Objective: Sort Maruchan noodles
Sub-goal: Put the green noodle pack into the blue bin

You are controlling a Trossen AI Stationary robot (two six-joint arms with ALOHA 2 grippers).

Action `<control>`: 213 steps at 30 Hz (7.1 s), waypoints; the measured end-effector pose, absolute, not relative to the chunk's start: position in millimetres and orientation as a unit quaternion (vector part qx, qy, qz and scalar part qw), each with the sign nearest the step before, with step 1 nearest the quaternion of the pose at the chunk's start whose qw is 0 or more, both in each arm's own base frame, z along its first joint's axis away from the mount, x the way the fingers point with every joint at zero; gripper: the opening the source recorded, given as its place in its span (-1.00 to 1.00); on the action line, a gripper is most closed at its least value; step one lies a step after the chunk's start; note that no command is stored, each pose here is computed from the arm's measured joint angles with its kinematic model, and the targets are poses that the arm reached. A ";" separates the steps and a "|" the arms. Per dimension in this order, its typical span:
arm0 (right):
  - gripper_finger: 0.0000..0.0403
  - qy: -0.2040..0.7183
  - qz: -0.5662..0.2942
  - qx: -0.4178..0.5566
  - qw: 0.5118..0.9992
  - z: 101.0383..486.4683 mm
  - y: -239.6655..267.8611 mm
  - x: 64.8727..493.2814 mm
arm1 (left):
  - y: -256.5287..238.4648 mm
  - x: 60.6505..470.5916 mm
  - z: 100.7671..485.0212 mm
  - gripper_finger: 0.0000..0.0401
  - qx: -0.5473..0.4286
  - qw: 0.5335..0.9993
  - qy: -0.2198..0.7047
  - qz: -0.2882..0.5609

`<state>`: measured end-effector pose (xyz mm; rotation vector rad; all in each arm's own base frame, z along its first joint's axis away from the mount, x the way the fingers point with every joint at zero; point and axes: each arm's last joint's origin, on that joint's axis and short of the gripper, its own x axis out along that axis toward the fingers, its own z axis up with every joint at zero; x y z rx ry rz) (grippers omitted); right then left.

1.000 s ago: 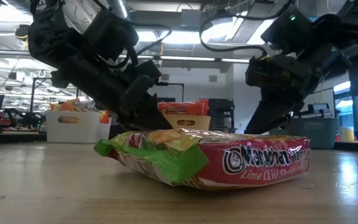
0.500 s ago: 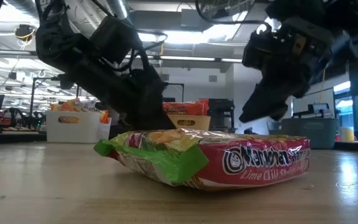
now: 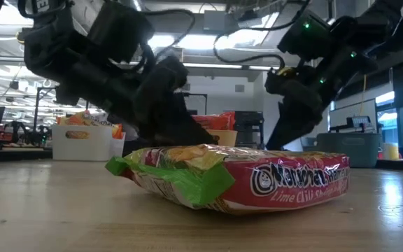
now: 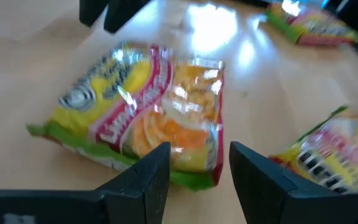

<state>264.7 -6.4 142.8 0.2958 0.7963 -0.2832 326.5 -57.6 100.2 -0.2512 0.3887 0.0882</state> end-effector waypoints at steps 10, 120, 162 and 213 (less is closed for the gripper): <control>-0.49 0.419 -0.072 0.179 0.887 134.3 18.4 264.0 | -38.1 328.8 89.9 -0.21 -0.108 0.958 0.214 0.156; 0.30 0.343 -0.128 0.434 0.823 127.4 2.6 245.0 | -45.6 347.0 98.4 -0.21 -0.045 0.985 0.155 0.055; 0.14 0.264 -0.097 0.428 0.859 108.7 14.9 283.3 | -41.9 345.3 80.4 -0.21 -0.040 0.973 0.214 0.072; -0.36 0.605 -0.291 -0.057 0.739 271.1 -161.4 145.8 | -51.2 318.0 168.3 -0.21 -0.009 0.973 0.223 0.057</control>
